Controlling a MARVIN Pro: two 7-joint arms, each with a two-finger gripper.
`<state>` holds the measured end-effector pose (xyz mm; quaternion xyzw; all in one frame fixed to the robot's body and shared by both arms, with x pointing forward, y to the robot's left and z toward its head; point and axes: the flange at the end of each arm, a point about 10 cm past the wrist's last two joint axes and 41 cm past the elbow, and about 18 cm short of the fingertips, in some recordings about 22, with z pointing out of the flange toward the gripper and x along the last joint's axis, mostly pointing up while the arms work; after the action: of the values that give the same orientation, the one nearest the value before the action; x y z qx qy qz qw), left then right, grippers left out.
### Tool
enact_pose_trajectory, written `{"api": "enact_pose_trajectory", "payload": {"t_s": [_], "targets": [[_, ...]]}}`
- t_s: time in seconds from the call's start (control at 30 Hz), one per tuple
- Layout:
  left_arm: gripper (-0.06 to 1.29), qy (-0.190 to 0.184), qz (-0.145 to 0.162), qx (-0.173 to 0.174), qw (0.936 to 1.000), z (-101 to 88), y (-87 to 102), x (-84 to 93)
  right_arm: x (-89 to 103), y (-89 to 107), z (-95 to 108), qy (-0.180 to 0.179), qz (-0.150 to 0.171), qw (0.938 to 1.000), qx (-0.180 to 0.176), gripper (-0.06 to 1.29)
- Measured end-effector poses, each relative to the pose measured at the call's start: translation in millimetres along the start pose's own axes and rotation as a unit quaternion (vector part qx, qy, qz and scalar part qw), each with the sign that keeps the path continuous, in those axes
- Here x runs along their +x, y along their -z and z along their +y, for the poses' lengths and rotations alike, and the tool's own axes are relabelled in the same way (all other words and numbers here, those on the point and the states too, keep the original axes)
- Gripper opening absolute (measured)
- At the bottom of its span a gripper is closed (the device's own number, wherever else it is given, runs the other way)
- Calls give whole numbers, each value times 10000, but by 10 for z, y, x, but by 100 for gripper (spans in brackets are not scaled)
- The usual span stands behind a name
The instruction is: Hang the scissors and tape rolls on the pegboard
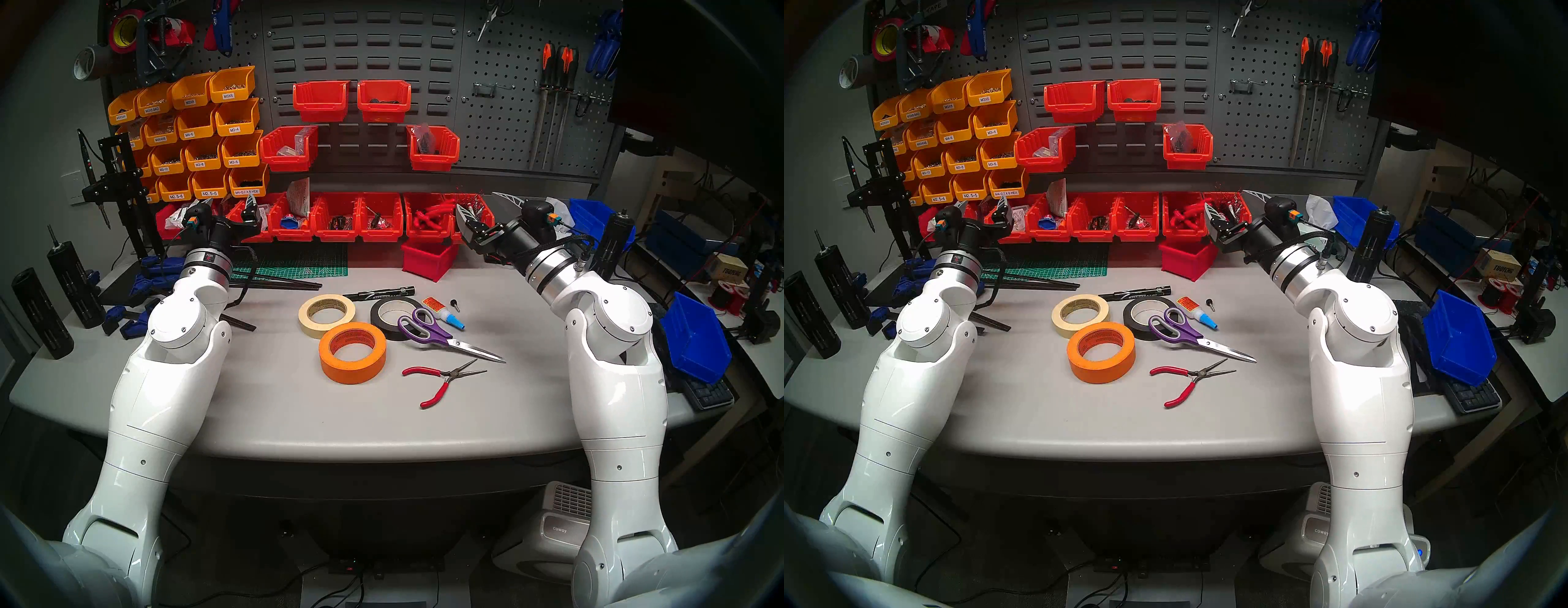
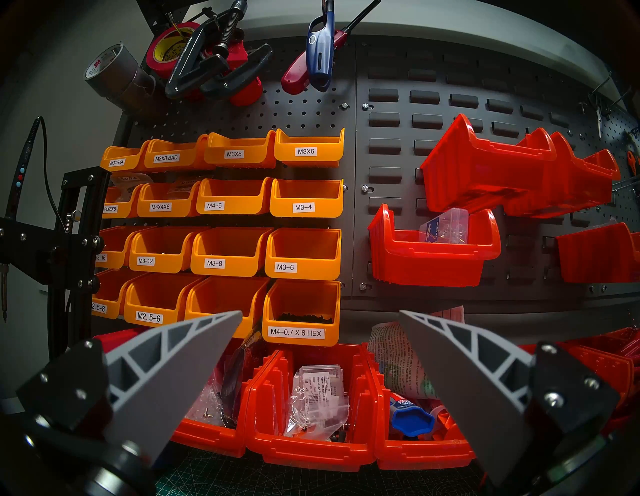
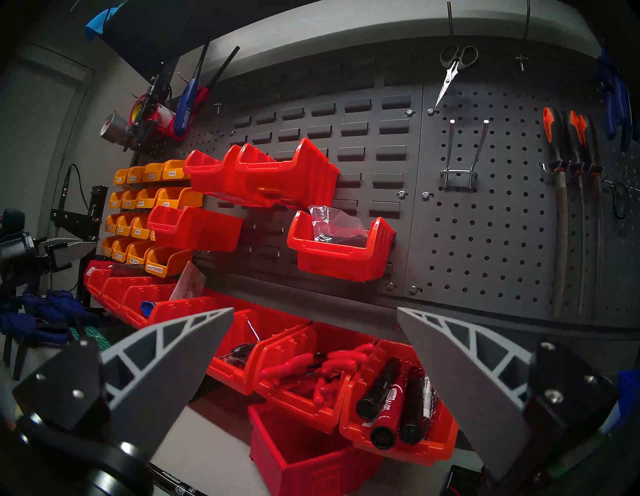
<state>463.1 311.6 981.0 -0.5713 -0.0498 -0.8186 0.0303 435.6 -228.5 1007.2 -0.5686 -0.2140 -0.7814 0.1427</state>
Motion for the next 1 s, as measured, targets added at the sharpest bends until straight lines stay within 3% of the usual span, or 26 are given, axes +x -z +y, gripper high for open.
{"api": "enact_pose_trajectory", "payload": {"t_s": [0.53, 1.0], "targets": [[123, 0, -1, 0, 10000, 0, 0, 0, 52, 188, -5, -102, -220, 9992, 328, 124], [123, 0, -1, 0, 10000, 0, 0, -1, 43, 327, -97, -200, -477, 9938, 985, 124]]}}
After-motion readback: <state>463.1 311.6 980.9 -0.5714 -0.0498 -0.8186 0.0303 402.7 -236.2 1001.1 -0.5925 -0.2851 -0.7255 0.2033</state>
